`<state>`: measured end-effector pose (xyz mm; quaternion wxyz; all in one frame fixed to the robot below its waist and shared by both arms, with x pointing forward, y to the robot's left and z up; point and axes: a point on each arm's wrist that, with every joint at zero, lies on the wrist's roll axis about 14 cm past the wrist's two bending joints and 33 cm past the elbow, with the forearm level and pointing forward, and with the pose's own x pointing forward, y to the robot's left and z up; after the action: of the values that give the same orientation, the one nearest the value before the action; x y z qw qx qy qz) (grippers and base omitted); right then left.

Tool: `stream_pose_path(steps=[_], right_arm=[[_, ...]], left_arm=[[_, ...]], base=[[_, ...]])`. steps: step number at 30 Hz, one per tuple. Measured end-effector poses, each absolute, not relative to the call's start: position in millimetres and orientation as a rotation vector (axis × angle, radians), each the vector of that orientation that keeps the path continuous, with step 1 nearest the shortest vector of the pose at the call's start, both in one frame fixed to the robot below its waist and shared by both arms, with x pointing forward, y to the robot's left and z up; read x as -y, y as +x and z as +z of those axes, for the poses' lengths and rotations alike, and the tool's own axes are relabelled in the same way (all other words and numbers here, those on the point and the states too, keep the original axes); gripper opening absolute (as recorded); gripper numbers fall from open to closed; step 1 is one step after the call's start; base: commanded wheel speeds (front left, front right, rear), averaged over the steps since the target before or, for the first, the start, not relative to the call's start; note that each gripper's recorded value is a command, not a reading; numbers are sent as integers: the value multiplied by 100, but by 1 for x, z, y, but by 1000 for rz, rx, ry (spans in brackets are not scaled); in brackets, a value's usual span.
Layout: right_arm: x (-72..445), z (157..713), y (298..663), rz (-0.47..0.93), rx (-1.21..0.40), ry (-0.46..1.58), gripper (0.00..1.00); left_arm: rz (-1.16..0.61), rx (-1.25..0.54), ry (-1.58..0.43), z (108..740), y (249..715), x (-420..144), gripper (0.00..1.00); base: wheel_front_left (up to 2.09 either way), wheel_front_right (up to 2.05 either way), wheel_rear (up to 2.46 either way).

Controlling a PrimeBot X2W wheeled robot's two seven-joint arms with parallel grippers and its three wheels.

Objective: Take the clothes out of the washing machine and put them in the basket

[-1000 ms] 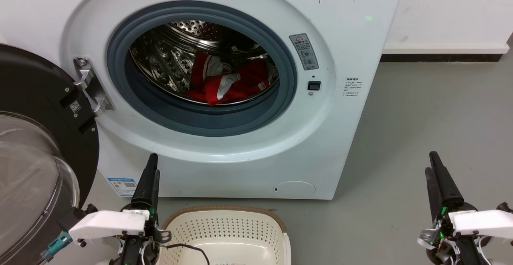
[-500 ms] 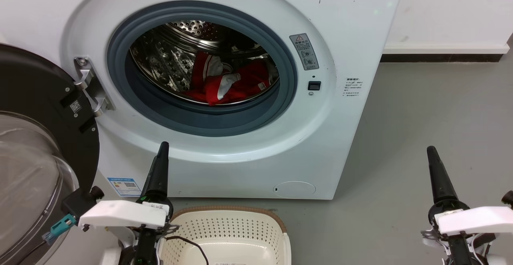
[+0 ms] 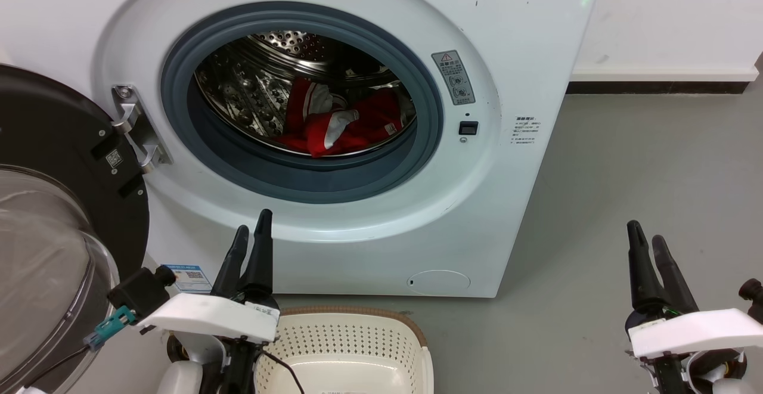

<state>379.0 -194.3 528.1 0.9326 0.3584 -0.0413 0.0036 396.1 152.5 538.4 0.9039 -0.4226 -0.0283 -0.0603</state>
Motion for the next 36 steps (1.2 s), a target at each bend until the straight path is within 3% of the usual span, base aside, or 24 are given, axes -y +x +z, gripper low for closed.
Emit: stream_pose_path(steps=[36], right_arm=[[189,527,377,29,109,233,100]], left_arm=[[-184,120,-337,546,399,-124,100]], base=[[0,0,0]])
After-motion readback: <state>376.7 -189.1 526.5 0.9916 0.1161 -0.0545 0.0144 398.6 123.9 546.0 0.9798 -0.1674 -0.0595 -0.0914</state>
